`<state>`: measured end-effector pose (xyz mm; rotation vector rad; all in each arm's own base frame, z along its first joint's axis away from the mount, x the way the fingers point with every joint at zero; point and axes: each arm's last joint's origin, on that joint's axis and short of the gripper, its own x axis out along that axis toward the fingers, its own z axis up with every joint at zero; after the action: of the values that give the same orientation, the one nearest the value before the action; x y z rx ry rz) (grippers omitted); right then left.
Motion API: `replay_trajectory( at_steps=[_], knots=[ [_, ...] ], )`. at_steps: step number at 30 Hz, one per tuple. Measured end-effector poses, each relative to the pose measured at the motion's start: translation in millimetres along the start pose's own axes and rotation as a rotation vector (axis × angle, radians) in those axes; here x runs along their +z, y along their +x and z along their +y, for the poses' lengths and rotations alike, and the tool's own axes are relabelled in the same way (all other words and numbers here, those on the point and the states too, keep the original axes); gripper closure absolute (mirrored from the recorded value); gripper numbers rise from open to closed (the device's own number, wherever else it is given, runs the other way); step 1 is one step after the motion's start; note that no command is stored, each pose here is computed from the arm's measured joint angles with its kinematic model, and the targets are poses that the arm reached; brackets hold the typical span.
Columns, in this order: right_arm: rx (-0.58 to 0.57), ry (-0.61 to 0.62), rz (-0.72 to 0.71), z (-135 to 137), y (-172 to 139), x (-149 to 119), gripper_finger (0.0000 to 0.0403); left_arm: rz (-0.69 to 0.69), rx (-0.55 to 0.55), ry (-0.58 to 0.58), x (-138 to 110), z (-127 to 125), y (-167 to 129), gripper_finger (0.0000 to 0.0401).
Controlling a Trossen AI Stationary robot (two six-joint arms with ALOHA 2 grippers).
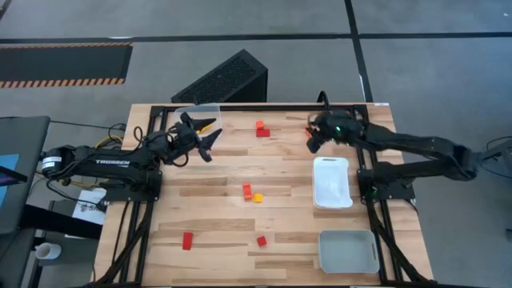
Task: Sort & place blocks by color
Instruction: Put the top right orange block into the white bin
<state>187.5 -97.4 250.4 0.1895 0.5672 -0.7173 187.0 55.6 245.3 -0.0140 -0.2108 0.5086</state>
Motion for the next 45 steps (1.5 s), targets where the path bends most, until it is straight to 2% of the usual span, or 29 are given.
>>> replay_trajectory(
  at_steps=[5,9,11,21,30,39,42,45],
  knots=[
    [0.027,0.139,0.159,-26.0,35.7,-9.7,0.0203,-0.012,-0.048,-0.016,1.3,-1.4,-0.1,0.0193],
    [-0.075,0.258,0.249,-47.2,58.3,-21.0,0.0181,-0.014,-0.057,-0.031,1.6,-1.7,-0.1,0.0193],
    [-0.101,0.279,0.300,-53.6,67.0,-27.2,0.0174,-0.014,-0.057,-0.032,1.6,-1.7,-0.1,0.0193],
    [-0.103,0.237,0.456,-48.1,101.6,-25.5,0.0170,-0.015,-0.057,-0.033,1.7,-1.7,-0.1,0.0193],
    [-0.148,0.263,0.681,-47.9,125.1,-32.0,0.0173,-0.011,-0.057,-0.032,1.3,-1.7,-0.1,0.0193],
    [-0.145,0.276,0.773,-46.3,144.1,-44.3,0.0174,-0.006,-0.057,-0.031,0.9,-1.7,0.0,0.0193],
    [-0.125,0.215,0.772,-42.4,143.5,-43.9,0.0191,-0.006,-0.057,-0.030,0.9,-1.7,0.0,0.0193],
    [-0.112,0.165,0.757,-35.7,136.7,-40.2,0.0244,-0.006,-0.057,-0.030,0.9,-1.7,0.0,0.0193]
  ],
)
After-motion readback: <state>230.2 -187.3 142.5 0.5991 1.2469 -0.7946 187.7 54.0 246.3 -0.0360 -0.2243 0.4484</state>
